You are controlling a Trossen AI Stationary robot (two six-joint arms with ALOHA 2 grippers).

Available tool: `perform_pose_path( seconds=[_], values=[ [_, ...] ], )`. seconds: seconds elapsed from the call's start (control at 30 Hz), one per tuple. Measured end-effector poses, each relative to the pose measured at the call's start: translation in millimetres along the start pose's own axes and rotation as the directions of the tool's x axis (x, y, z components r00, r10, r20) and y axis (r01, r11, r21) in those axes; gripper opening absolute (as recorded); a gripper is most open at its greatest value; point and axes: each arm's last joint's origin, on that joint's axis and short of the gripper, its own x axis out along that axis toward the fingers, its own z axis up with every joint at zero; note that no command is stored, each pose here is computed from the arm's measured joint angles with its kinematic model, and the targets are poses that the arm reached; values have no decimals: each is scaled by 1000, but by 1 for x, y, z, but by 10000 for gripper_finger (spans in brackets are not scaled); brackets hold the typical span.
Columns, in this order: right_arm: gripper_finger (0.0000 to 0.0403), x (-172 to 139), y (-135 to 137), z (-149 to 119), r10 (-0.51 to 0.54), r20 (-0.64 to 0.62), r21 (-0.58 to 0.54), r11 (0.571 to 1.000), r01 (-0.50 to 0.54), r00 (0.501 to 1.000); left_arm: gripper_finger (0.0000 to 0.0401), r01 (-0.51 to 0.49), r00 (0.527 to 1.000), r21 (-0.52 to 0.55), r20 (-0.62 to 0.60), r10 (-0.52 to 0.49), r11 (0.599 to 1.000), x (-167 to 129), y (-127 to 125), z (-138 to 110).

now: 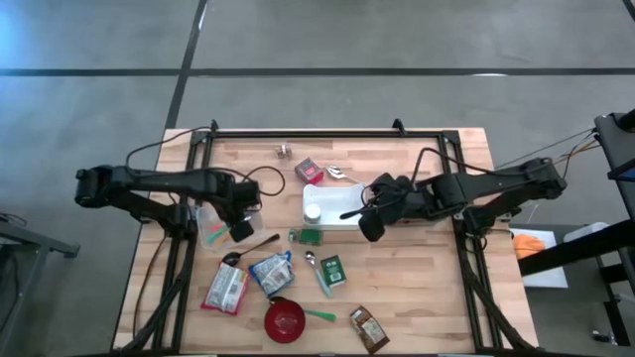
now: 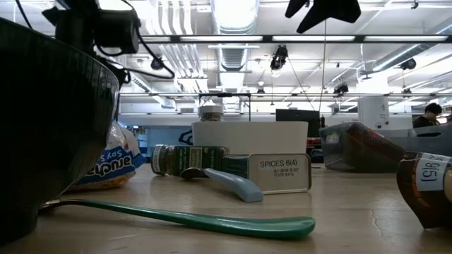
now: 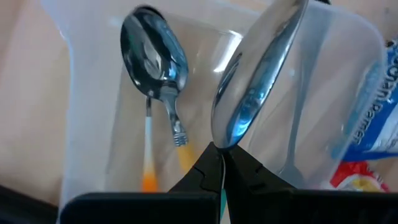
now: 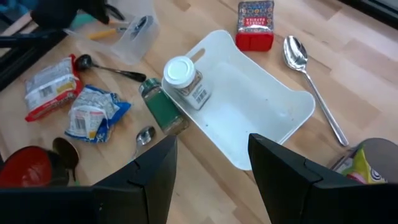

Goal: Pick & Place Food Item
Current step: Put the light green spoon into the transparent bin

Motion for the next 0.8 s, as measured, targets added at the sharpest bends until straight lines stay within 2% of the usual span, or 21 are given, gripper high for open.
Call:
perform_pose_path(
  seconds=[0.1, 0.33, 0.8],
  values=[
    [196, -4, -2, 1, 8, 8, 3, 1000, -8, 1000, 0, 12, 1000, -63, 1, -12, 998, 8, 1, -1],
    [196, -8, -3, 2, 17, 16, 0, 1000, -17, 1000, 0, 6, 1000, -126, -9, -7, 992, 22, 6, -6],
    [196, -9, -2, 0, 23, 14, -24, 999, -23, 1000, 0, 7, 998, -300, -56, -25, 954, 46, 25, -15]
  ],
)
